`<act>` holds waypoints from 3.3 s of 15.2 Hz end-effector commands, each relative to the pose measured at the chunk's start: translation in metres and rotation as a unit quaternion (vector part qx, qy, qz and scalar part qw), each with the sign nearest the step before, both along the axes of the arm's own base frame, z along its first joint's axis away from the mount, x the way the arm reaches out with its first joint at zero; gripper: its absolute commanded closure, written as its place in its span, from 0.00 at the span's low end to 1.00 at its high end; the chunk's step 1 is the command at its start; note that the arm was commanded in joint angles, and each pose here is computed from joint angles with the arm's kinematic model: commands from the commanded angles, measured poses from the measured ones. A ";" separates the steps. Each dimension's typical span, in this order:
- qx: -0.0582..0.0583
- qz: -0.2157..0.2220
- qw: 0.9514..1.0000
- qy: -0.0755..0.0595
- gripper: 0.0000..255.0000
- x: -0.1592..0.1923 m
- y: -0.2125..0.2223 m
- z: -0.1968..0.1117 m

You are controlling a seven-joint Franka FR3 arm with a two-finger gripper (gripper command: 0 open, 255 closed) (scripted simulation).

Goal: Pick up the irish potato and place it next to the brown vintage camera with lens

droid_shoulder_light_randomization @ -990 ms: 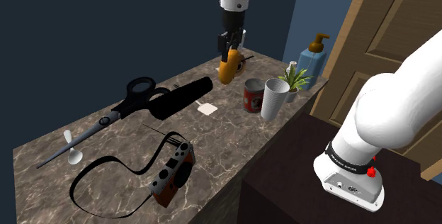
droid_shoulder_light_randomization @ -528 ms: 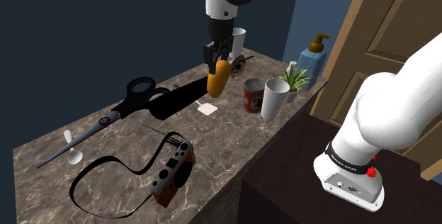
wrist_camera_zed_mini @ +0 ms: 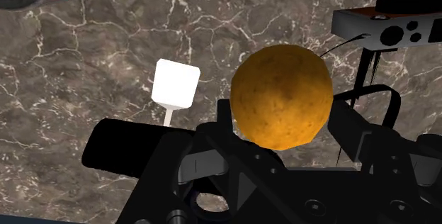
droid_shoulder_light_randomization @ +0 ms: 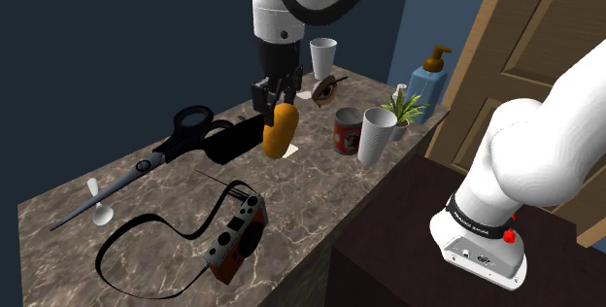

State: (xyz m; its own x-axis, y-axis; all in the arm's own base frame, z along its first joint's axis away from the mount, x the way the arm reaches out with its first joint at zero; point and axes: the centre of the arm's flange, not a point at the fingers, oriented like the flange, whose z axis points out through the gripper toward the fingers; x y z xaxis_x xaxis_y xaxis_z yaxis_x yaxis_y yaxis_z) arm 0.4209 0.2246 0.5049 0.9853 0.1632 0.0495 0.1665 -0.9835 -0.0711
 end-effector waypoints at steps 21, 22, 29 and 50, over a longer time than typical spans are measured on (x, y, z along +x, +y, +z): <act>0.000 -0.001 1.000 0.000 1.00 -0.003 0.011 -0.114; 0.000 -0.001 1.000 0.000 1.00 -0.003 0.011 -0.120; 0.000 -0.001 1.000 0.000 1.00 -0.003 0.011 -0.157; 0.000 -0.001 1.000 0.000 0.00 -0.005 0.007 -0.107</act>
